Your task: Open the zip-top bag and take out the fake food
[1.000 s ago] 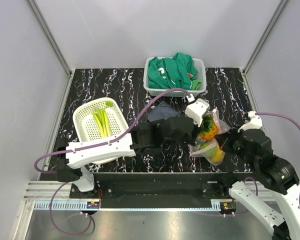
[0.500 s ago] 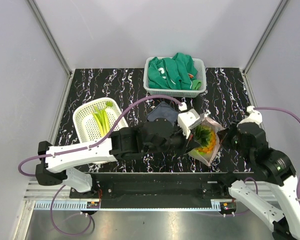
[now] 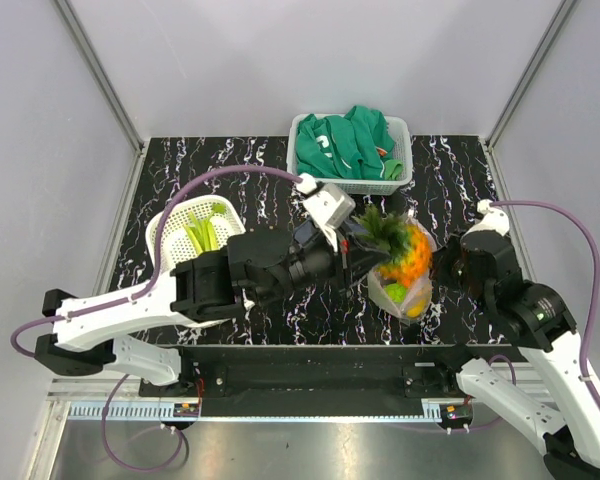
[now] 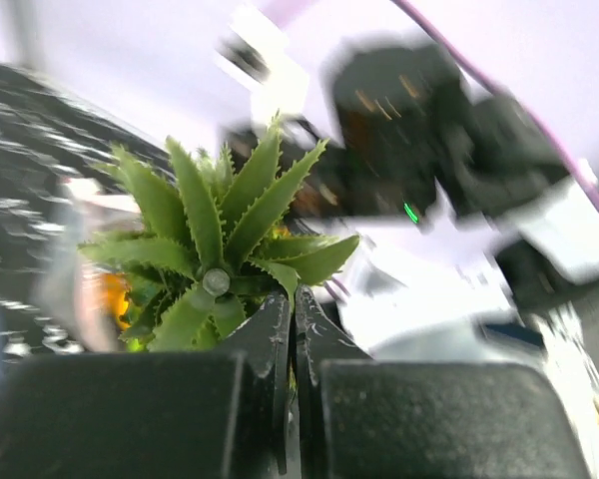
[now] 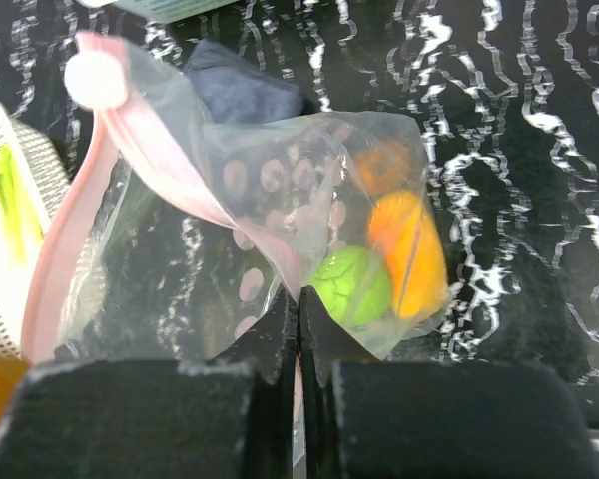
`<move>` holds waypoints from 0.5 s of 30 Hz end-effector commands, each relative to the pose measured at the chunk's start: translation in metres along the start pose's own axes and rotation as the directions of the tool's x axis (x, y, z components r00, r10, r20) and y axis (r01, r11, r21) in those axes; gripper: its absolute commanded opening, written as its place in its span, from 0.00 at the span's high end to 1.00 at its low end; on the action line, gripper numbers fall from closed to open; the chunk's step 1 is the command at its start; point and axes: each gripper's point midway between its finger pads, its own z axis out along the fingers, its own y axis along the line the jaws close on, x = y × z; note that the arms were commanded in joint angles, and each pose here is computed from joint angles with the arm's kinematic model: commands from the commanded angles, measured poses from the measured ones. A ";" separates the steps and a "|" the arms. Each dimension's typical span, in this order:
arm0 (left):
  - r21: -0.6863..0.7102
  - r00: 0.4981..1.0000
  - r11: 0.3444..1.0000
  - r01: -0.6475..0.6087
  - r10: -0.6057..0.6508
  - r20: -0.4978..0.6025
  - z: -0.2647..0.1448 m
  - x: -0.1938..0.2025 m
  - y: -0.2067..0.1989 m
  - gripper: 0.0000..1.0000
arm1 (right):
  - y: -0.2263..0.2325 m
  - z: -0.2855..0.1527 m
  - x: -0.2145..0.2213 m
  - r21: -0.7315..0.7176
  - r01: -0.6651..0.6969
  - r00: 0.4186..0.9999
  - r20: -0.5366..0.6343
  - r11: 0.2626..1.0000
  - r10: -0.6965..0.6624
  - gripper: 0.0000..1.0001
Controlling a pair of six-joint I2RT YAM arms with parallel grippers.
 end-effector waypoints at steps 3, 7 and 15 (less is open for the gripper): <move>-0.273 0.976 0.960 0.065 -0.004 0.218 -0.040 -0.054 0.053 1.00 | -0.026 -0.013 -0.027 0.159 -0.011 0.996 0.094 0.987 -0.004 1.00; -0.379 0.974 0.918 0.118 -0.033 0.226 -0.088 -0.060 0.088 1.00 | -0.032 -0.017 -0.029 0.184 -0.007 0.994 0.108 0.983 -0.013 1.00; -0.744 0.988 0.651 0.150 -0.126 0.088 -0.181 0.040 0.207 1.00 | -0.031 -0.043 -0.044 0.124 0.012 0.985 0.168 0.992 -0.033 1.00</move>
